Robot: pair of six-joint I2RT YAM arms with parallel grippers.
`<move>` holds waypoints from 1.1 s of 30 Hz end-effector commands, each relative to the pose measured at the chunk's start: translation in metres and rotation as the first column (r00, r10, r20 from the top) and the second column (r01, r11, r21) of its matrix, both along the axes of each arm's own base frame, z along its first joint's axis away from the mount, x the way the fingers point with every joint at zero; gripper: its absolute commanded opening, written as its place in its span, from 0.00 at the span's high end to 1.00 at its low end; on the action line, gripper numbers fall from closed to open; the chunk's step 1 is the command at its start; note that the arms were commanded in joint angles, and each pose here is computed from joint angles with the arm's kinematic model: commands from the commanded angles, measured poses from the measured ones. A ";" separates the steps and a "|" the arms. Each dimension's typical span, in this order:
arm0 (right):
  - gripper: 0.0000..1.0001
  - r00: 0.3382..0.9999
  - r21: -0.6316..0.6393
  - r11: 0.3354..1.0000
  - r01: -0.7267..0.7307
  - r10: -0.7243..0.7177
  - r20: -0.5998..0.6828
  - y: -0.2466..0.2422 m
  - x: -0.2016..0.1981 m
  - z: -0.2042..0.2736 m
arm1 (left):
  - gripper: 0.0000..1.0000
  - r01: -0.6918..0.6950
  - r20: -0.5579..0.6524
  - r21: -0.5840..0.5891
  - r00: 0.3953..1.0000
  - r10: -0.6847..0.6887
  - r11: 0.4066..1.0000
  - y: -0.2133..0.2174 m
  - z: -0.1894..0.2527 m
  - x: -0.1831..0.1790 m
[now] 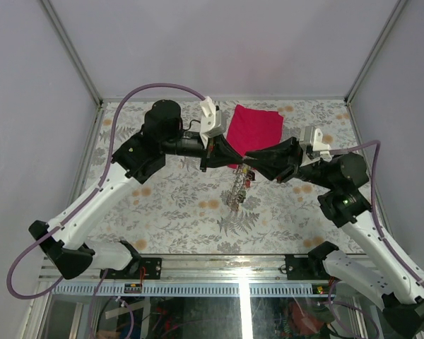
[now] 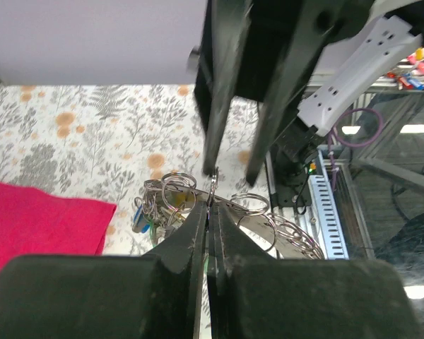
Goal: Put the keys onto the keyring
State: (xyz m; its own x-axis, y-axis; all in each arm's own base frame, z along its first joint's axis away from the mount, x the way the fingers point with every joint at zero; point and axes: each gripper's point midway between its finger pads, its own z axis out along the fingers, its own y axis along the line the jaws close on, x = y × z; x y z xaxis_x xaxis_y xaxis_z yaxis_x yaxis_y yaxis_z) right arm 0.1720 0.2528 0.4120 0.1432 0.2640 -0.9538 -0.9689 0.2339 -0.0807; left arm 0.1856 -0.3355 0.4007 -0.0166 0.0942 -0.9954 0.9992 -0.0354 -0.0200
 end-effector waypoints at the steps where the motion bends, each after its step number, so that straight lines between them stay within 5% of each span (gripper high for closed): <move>1: 0.69 0.991 -0.081 0.996 0.047 -0.036 0.127 -0.013 -0.013 0.023 | 1.00 -0.072 0.083 0.064 0.994 0.066 0.995 0.007 0.001 0.012; 14: 0.64 1.000 -0.341 0.940 0.003 -0.004 -0.004 -0.006 0.001 -0.022 | 1.00 -0.254 0.207 0.437 0.962 0.178 0.863 0.012 -0.049 0.025; 22: 0.64 0.998 -0.375 0.925 -0.055 0.046 -0.033 0.001 0.003 -0.045 | 1.00 -0.349 0.283 0.483 0.930 0.233 0.803 0.020 -0.049 0.032; 33: 0.62 0.987 -0.357 0.921 -0.156 0.133 -0.088 0.017 0.007 -0.059 | 1.00 -0.339 0.294 0.490 0.931 0.214 0.803 0.014 -0.051 0.028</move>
